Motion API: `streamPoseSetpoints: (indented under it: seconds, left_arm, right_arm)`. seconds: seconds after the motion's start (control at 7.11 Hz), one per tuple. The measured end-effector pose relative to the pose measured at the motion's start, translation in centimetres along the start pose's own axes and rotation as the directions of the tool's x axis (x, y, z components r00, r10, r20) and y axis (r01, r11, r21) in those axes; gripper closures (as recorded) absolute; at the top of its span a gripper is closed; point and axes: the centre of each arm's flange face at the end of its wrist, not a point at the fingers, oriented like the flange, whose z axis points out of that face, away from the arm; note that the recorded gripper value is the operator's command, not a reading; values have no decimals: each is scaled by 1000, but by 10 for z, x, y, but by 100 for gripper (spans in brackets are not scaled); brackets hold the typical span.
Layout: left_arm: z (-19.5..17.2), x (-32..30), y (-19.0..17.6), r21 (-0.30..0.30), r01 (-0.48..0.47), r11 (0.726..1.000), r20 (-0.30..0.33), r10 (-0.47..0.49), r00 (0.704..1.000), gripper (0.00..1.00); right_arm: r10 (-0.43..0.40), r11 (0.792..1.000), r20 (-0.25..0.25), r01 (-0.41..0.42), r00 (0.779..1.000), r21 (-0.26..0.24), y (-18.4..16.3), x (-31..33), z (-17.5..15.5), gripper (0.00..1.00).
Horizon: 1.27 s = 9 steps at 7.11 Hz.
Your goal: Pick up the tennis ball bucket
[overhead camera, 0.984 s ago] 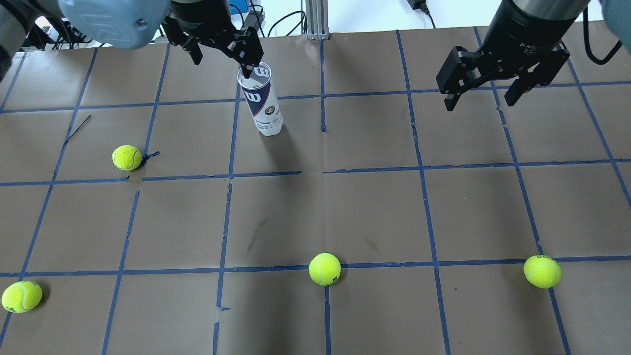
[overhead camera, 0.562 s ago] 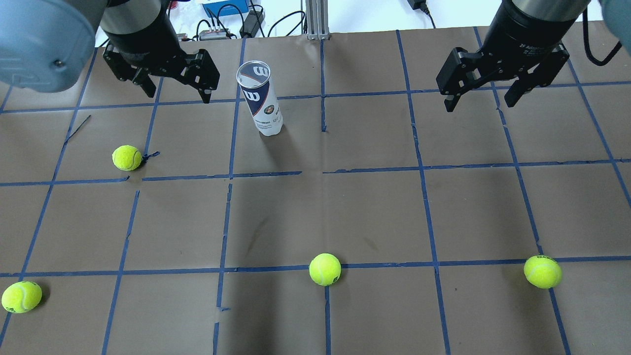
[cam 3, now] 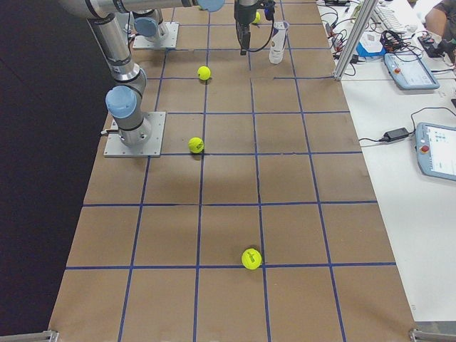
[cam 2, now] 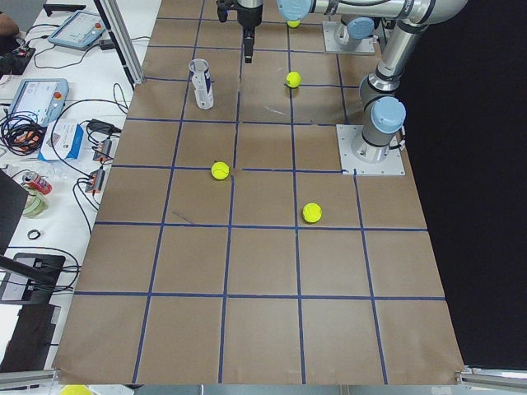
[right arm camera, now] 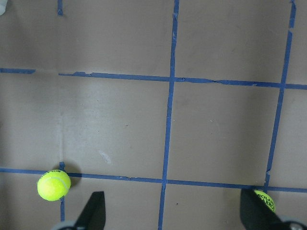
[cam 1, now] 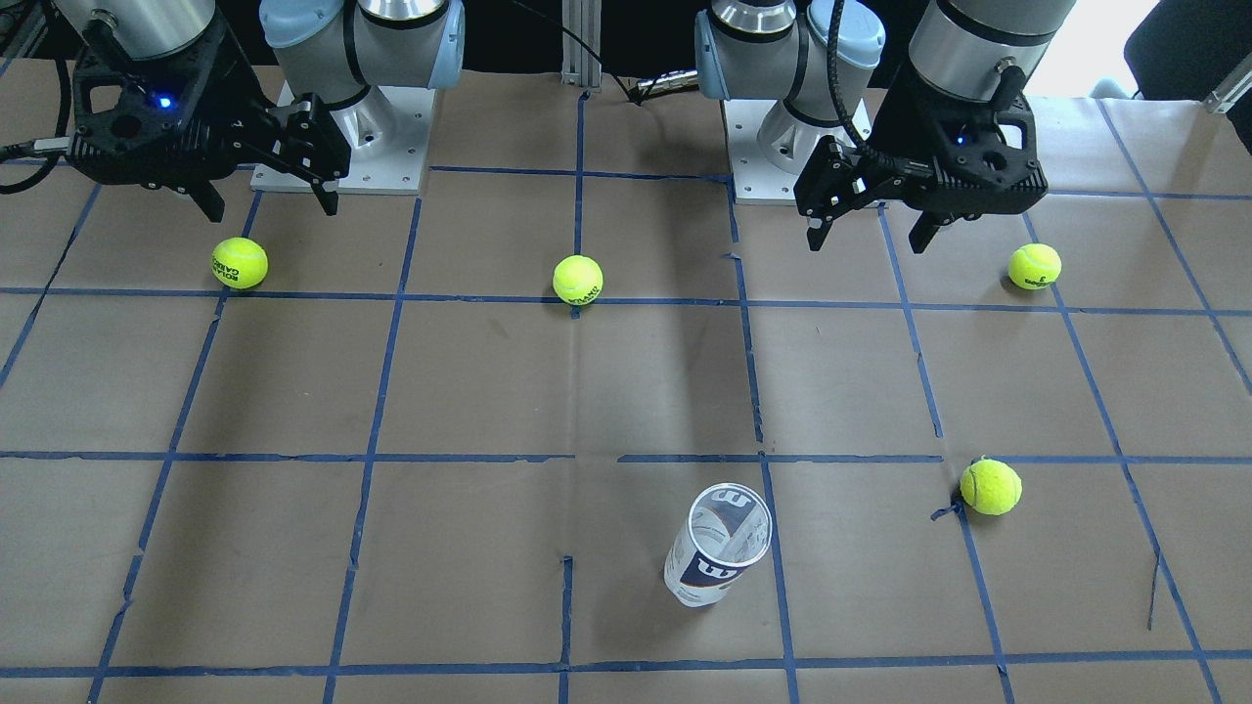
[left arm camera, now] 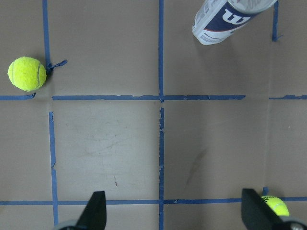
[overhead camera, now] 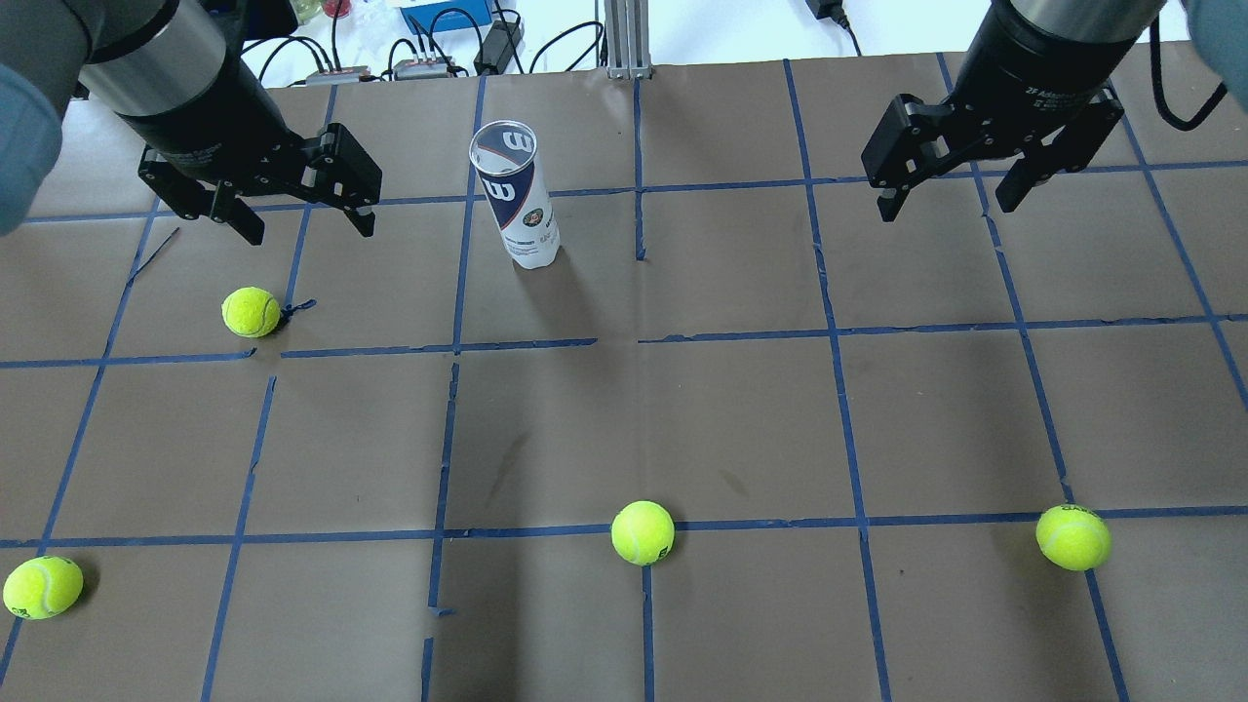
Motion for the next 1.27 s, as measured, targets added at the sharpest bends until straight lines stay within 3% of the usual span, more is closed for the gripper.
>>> streamPoseSetpoints:
  seconds: [1.27]
  left_arm:
    - [-4, -3, -2, 10, 8, 1000, -2, -7, 1000, 0]
  right_arm:
    - [0, 1000, 0, 0, 1000, 1, 0, 0, -1, 0]
